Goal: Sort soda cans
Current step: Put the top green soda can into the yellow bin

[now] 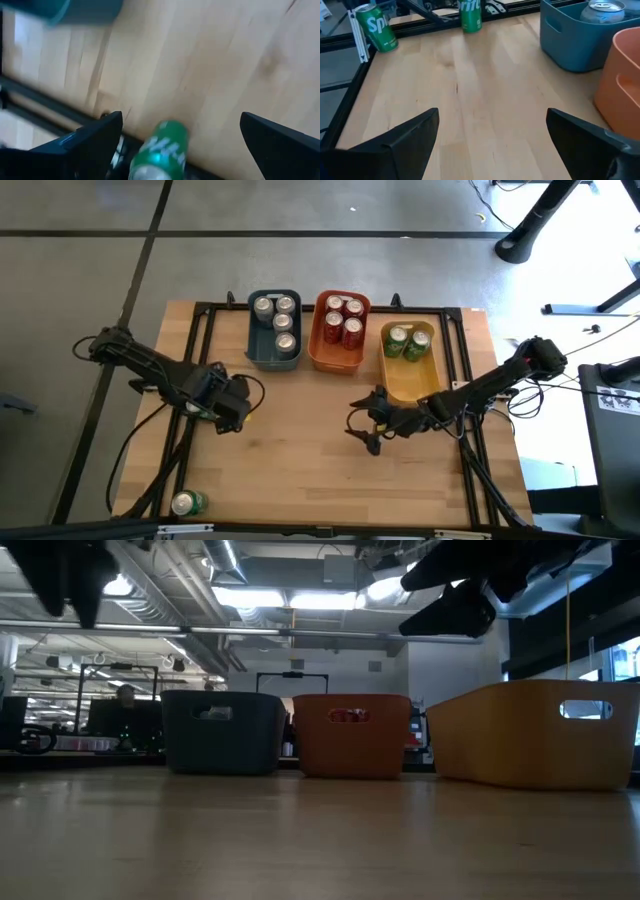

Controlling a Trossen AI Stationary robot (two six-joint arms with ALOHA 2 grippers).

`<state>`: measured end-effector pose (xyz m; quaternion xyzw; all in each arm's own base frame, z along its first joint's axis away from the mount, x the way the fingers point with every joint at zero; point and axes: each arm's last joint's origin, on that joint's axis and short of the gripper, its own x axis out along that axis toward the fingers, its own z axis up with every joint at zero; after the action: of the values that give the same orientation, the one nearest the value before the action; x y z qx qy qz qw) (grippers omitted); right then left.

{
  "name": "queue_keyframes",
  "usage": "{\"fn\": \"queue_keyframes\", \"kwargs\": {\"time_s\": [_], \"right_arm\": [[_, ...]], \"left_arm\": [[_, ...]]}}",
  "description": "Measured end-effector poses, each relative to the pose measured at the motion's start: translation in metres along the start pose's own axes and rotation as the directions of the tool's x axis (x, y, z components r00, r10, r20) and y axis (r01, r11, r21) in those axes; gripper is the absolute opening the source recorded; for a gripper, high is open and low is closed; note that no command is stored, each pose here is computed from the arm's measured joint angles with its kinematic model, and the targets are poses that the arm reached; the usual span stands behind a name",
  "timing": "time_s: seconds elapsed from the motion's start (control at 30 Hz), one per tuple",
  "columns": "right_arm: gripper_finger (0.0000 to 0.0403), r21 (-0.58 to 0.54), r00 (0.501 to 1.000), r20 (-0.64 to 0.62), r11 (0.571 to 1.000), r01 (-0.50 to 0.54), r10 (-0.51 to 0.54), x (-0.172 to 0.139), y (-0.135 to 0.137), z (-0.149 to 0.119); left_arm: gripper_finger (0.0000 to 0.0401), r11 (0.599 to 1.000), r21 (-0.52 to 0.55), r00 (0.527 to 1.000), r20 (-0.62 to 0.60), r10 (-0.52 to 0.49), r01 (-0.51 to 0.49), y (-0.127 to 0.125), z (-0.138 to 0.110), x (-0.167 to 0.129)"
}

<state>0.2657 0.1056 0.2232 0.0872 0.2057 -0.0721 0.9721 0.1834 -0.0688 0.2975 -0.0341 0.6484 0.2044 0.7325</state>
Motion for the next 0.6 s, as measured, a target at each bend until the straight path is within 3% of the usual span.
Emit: {"fn": "queue_keyframes", "kwargs": {"time_s": [0.13,0.47,0.6], "right_arm": [[0.0365,0.009,1.000,0.017,1.000,-0.007,0.007,0.000,0.001,0.002],[0.0365,0.015,1.000,0.020,1.000,-0.008,0.008,0.000,0.001,0.002],[0.0365,0.019,1.000,0.024,1.000,0.001,-0.001,0.000,0.000,0.002]], "left_arm": [[0.0391,0.999,-0.002,0.995,-0.095,0.032,-0.032,0.003,-0.008,0.004],[0.0390,0.987,0.128,0.959,-0.278,-0.055,0.094,0.011,-0.021,0.025],[0.0390,0.979,0.170,0.955,-0.290,-0.061,0.114,0.015,-0.028,0.031]]}}
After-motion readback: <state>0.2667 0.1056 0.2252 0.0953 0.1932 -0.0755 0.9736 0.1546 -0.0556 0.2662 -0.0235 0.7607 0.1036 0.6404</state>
